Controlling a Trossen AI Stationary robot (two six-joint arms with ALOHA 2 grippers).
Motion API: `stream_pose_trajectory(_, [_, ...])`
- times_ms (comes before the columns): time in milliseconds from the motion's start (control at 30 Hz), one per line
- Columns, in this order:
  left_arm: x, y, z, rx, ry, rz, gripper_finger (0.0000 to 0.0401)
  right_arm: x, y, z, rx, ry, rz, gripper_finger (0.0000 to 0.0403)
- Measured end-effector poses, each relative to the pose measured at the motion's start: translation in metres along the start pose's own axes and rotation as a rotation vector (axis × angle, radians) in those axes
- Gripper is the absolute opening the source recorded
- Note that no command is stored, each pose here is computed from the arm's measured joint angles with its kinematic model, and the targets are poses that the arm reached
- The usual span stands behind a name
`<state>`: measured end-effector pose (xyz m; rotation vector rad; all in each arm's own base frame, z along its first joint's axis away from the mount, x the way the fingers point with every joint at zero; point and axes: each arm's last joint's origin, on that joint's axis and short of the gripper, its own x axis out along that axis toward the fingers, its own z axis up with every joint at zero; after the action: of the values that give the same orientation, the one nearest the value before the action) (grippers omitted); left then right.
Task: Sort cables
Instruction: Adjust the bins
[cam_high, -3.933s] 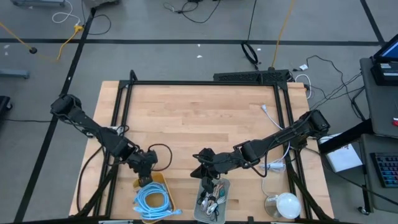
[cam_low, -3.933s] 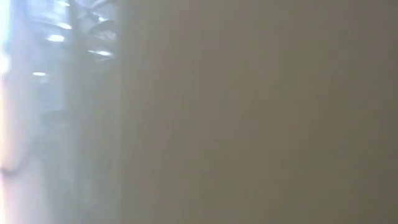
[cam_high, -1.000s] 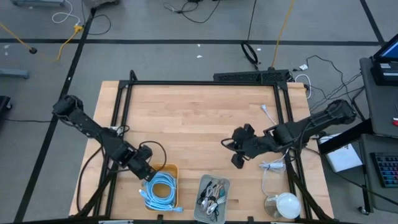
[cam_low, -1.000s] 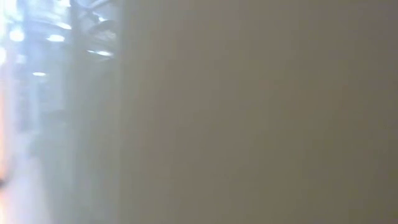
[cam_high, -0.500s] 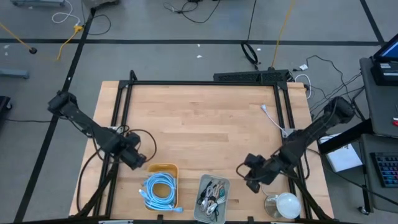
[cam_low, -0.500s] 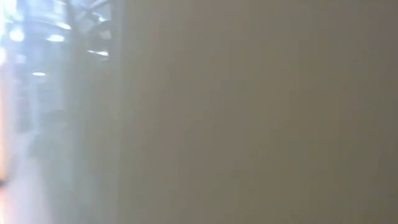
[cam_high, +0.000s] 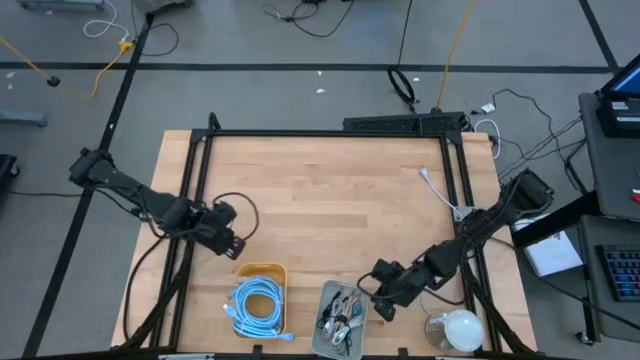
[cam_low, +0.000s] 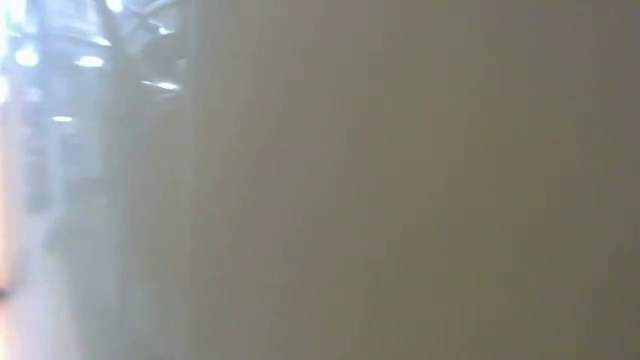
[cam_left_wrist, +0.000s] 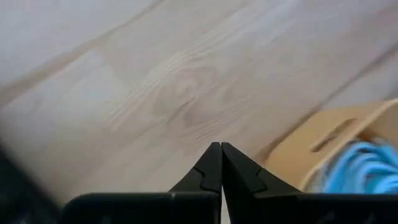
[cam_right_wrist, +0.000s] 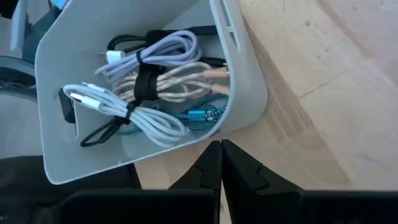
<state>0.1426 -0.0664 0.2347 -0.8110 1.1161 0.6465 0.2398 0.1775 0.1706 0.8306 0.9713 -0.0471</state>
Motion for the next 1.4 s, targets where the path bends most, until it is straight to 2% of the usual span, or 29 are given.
stream_pose_trajectory(133, [0.007, -0.014, 0.011, 0.041, -0.011, -0.083, 0.0005, 0.0, -0.002, 0.005, -0.005, -0.008, -0.012, 0.0])
stream_pose_trajectory(300, [0.025, -0.026, 0.021, 0.093, 0.027, -0.084, 0.0005, 0.0, -0.005, 0.013, -0.01, -0.028, -0.02, 0.0])
stream_pose_trajectory(533, [0.061, -0.047, 0.025, 0.204, 0.163, -0.099, 0.0005, -0.004, -0.004, 0.018, -0.003, -0.045, -0.011, 0.0])
stream_pose_trajectory(700, [0.077, -0.06, 0.021, 0.229, 0.173, -0.137, 0.0003, -0.03, 0.001, 0.029, 0.014, -0.185, 0.009, 0.0])
stream_pose_trajectory(867, [0.084, -0.068, 0.02, 0.238, 0.161, -0.175, 0.0002, -0.063, -0.002, 0.042, 0.01, -0.301, -0.011, 0.0])
stream_pose_trajectory(1000, [0.084, -0.068, 0.019, 0.241, 0.187, -0.184, 0.0002, -0.081, -0.008, 0.047, -0.004, -0.319, -0.029, 0.0])
stream_pose_trajectory(1400, [0.083, -0.073, 0.014, 0.229, 0.208, -0.223, 0.0001, -0.088, -0.014, 0.052, -0.027, -0.341, -0.078, 0.0])
